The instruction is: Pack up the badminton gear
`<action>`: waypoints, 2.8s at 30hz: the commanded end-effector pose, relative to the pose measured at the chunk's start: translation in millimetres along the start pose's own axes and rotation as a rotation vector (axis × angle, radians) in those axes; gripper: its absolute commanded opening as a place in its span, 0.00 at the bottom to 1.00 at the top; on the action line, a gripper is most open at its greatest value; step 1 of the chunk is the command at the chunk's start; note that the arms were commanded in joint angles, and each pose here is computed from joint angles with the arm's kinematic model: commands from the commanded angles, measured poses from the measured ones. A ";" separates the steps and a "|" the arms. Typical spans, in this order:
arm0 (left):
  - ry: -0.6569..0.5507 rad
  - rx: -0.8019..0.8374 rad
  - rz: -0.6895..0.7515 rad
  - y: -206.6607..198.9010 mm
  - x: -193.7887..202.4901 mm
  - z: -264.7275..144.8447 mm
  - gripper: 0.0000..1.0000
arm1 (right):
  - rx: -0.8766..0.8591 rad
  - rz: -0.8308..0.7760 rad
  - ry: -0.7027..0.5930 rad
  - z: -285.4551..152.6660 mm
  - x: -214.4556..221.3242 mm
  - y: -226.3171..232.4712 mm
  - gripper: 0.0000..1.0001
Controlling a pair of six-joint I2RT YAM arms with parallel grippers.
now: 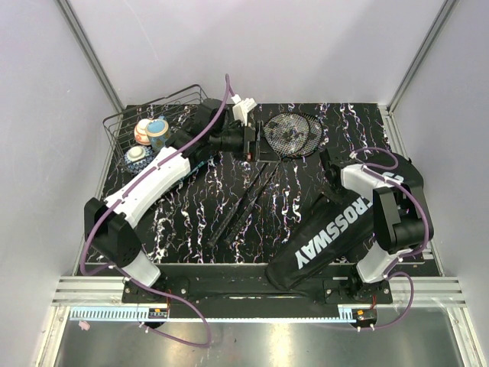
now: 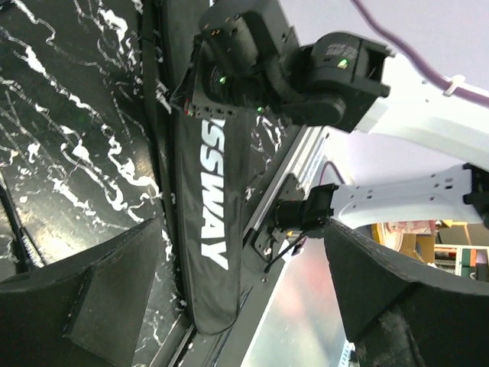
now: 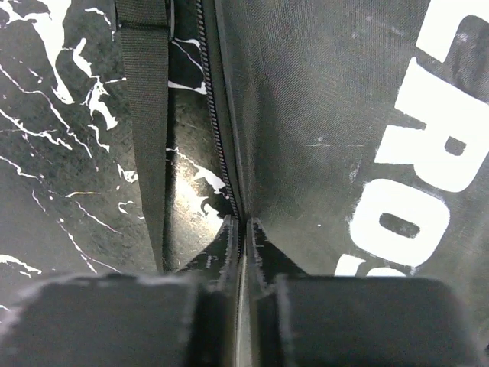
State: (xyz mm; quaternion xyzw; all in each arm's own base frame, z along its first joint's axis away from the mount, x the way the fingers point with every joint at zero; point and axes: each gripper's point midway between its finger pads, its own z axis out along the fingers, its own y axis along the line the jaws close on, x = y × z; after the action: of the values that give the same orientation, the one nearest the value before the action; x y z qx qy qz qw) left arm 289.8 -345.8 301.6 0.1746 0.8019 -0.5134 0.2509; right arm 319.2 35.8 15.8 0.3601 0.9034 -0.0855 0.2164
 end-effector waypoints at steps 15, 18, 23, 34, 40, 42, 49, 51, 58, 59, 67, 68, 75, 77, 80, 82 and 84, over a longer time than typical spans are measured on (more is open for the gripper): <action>0.190 0.041 -0.089 46.6 51.3 53.1 0.59 | -0.943 -0.183 -0.347 -149.9 -29.7 73.1 0.00; 0.243 0.022 -0.102 57.3 69.0 69.2 0.53 | -1.088 -0.203 -0.381 -172.4 -23.5 80.5 0.00; 0.304 0.028 -0.088 52.0 90.0 84.7 0.52 | -1.275 -0.160 -0.413 -198.3 -12.1 80.4 0.00; 0.304 -0.167 0.020 73.2 94.0 86.8 0.48 | -1.476 -0.119 -0.391 -234.5 -3.3 82.9 0.00; 0.268 -0.242 0.037 86.9 88.3 87.9 0.55 | -1.565 -0.147 -0.343 -249.2 8.0 83.0 0.00; 0.248 -0.256 0.043 90.3 84.4 90.3 0.62 | -1.577 -0.148 -0.334 -249.8 10.1 82.9 0.00; 0.165 -0.294 0.093 92.7 60.6 95.6 0.62 | -1.585 -0.171 -0.264 -240.0 27.7 79.5 0.00; 0.150 -0.295 0.102 90.0 54.0 95.0 0.47 | -1.580 -0.177 -0.244 -235.5 32.3 78.5 0.00; 0.088 -0.305 0.182 72.4 32.4 77.2 0.13 | -1.499 -0.211 -0.225 -218.6 39.6 73.0 0.00; 0.066 -0.301 0.198 64.9 26.4 71.2 0.10 | -1.486 -0.216 -0.234 -218.8 38.5 71.9 0.00; -0.010 -0.265 0.218 39.1 12.8 52.1 0.00 | -1.172 -0.211 -0.245 -189.2 18.4 55.2 0.15; -0.009 -0.252 0.210 36.7 13.3 52.9 0.00 | -1.148 -0.216 -0.232 -186.8 17.7 55.0 0.17; 0.051 -0.196 0.111 36.6 28.3 68.0 0.00 | -1.054 -0.256 -0.180 -188.7 11.2 62.0 0.38; 0.058 -0.189 0.104 37.2 31.0 70.6 0.00 | -1.060 -0.275 -0.192 -193.5 7.3 69.4 0.42; 0.058 -0.196 0.100 40.2 31.2 71.6 0.00 | -1.067 -0.309 -0.207 -202.3 9.1 78.7 0.49; 0.061 -0.192 0.099 39.6 31.6 71.7 0.00 | -1.062 -0.332 -0.226 -206.5 10.4 83.7 0.52; 0.069 -0.175 0.095 36.7 33.8 72.8 0.00 | -1.053 -0.352 -0.217 -203.9 14.3 88.5 0.56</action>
State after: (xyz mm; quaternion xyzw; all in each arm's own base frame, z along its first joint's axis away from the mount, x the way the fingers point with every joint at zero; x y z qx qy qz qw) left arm 299.1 -382.6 207.4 0.1969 0.8683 -0.3807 0.2495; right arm 293.2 167.0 176.6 0.0575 0.8457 0.3272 0.4175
